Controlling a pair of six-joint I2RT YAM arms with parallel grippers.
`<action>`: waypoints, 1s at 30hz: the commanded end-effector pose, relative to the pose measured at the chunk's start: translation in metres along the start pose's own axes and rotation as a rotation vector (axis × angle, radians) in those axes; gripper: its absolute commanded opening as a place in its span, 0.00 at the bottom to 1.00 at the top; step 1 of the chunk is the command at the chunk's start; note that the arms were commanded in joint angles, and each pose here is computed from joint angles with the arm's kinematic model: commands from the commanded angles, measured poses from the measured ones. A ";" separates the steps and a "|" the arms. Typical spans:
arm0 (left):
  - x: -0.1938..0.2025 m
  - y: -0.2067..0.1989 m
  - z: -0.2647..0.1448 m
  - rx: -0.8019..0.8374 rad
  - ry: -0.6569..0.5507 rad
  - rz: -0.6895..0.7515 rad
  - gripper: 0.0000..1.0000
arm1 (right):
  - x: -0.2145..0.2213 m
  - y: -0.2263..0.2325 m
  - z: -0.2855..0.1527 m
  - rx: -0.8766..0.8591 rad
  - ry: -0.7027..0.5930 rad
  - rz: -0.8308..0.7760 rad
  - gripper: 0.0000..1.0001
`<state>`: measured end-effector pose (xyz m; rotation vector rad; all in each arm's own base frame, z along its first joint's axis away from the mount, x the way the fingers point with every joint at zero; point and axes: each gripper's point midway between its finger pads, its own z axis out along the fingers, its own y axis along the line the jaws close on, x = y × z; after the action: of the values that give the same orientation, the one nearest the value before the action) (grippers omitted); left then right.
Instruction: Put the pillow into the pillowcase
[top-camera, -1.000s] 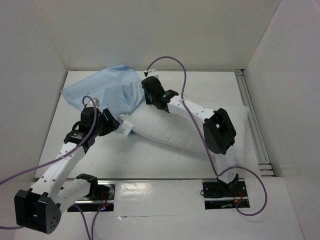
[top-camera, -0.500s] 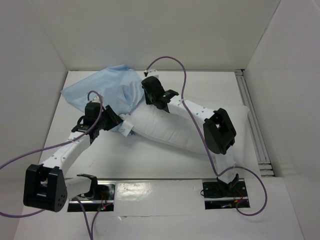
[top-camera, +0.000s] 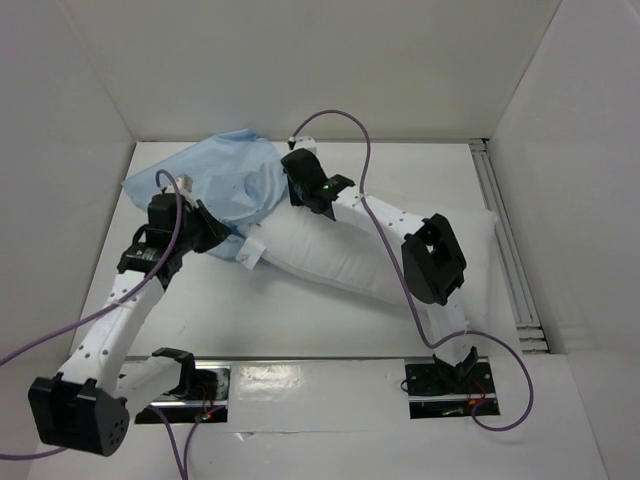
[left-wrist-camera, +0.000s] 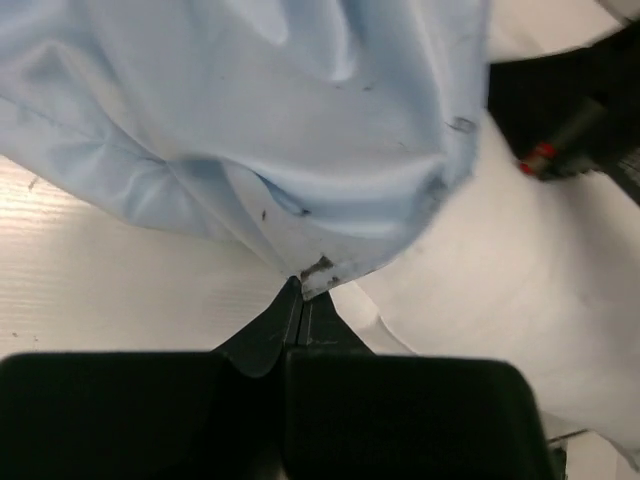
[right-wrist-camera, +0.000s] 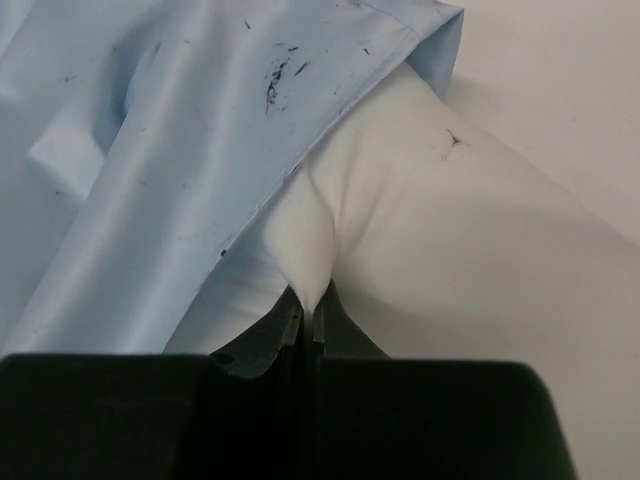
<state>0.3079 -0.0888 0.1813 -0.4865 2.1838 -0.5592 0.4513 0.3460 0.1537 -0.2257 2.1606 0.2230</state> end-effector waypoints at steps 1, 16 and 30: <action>-0.002 -0.011 -0.042 0.020 0.043 0.095 0.00 | 0.013 -0.014 0.019 0.049 0.063 0.052 0.00; 0.085 -0.033 -0.082 0.196 0.433 0.296 0.00 | 0.024 -0.007 0.028 0.034 0.073 0.147 0.00; -0.036 -0.085 -0.031 0.045 0.144 0.305 0.84 | 0.062 -0.004 0.017 0.003 0.118 0.183 0.00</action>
<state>0.2844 -0.1459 0.2839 0.0108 2.2897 -0.6469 0.4544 0.3554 0.1346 -0.0206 2.1767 0.3937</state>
